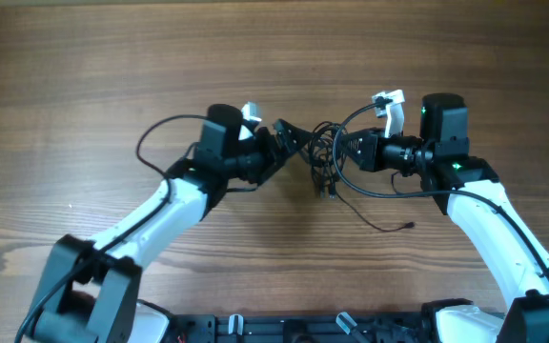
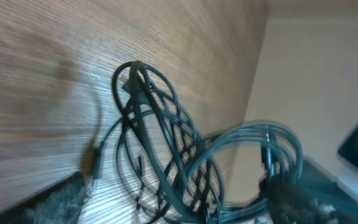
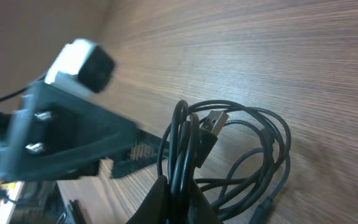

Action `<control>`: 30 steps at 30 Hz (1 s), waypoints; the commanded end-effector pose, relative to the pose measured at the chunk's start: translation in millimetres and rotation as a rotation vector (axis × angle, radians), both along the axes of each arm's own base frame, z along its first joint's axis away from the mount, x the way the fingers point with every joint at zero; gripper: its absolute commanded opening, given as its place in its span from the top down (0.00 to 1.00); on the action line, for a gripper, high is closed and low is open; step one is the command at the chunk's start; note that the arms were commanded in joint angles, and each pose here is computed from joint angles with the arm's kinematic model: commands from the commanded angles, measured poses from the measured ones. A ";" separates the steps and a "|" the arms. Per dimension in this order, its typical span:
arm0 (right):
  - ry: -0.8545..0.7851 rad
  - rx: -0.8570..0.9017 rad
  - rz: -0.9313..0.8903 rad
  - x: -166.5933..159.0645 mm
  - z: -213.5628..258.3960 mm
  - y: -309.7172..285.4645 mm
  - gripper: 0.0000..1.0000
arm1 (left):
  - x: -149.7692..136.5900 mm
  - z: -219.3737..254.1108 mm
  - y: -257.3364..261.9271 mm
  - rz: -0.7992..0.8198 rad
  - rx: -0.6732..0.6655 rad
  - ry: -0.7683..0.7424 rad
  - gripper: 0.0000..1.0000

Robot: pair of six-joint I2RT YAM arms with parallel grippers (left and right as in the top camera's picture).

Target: Untangle cables

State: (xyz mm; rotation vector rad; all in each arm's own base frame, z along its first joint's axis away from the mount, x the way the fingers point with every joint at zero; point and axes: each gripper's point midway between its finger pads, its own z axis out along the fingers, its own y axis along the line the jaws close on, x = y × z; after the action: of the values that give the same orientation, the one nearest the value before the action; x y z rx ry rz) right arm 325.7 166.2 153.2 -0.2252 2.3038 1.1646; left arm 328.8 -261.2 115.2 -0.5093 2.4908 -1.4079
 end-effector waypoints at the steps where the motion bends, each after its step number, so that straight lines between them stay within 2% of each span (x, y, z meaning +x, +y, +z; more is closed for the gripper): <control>1: -0.015 0.053 0.081 -9.5 8.1 11.0 0.92 | 0.4 -26.6 -7.5 0.117 -0.031 0.190 0.35; 3: -0.012 0.079 0.105 -13.2 11.6 14.1 0.92 | 0.0 -44.2 -6.3 0.137 -0.012 0.240 0.55; 4: -0.012 0.083 0.110 -14.0 12.3 14.6 0.92 | 1.5 -50.2 -4.2 0.151 0.003 0.245 0.61; 5: -0.012 0.084 0.111 -14.2 12.4 14.8 0.92 | 3.8 -54.2 -1.8 0.168 0.018 0.242 0.76; 6: -0.013 0.078 0.105 -13.3 11.6 14.0 0.93 | 5.5 -55.5 -0.1 0.167 0.032 0.223 0.96; 9: 0.005 0.006 0.031 -5.1 -0.8 4.0 0.96 | 10.8 -51.0 7.5 0.117 0.052 0.146 0.96; 14: 0.021 -0.073 -0.063 5.3 -12.8 -9.4 0.94 | 13.7 1.1 27.5 -0.057 -0.065 -0.026 0.96; 17: 0.094 -0.208 -0.351 28.7 -33.2 -48.7 0.94 | 9.9 36.4 45.0 -0.112 -0.119 -0.123 0.96; 18: 0.112 -0.250 -0.465 35.9 -38.0 -65.5 0.91 | 8.5 49.2 53.1 -0.117 -0.127 -0.161 0.96; 20: 0.107 -0.333 -0.619 44.5 -42.6 -93.0 0.90 | 5.6 72.6 69.4 -0.113 -0.117 -0.247 0.96; 23: 0.097 -0.374 -0.668 46.6 -43.9 -103.8 0.87 | 1.1 95.2 81.8 -0.124 -0.092 -0.364 0.96; 24: 0.098 -0.381 -0.675 46.4 -44.4 -105.5 0.84 | -0.5 101.6 83.8 -0.134 -0.087 -0.402 0.96; 27: 0.129 -0.377 -0.692 43.0 -47.8 -106.7 0.27 | -2.3 111.3 86.7 -0.142 -0.071 -0.463 0.96; 29: 0.145 -0.386 -0.688 39.6 -50.9 -107.1 0.01 | -1.7 108.7 86.9 -0.140 -0.067 -0.456 0.96; 30: 0.158 -0.393 -0.686 37.0 -53.2 -107.5 0.00 | -1.2 108.0 86.9 -0.150 -0.057 -0.475 0.96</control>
State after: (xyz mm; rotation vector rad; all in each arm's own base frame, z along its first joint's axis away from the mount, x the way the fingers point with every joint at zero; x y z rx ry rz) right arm 364.5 66.1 104.5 0.4549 2.4145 0.4456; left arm 330.5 -173.0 219.1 -0.0983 2.1738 -1.4766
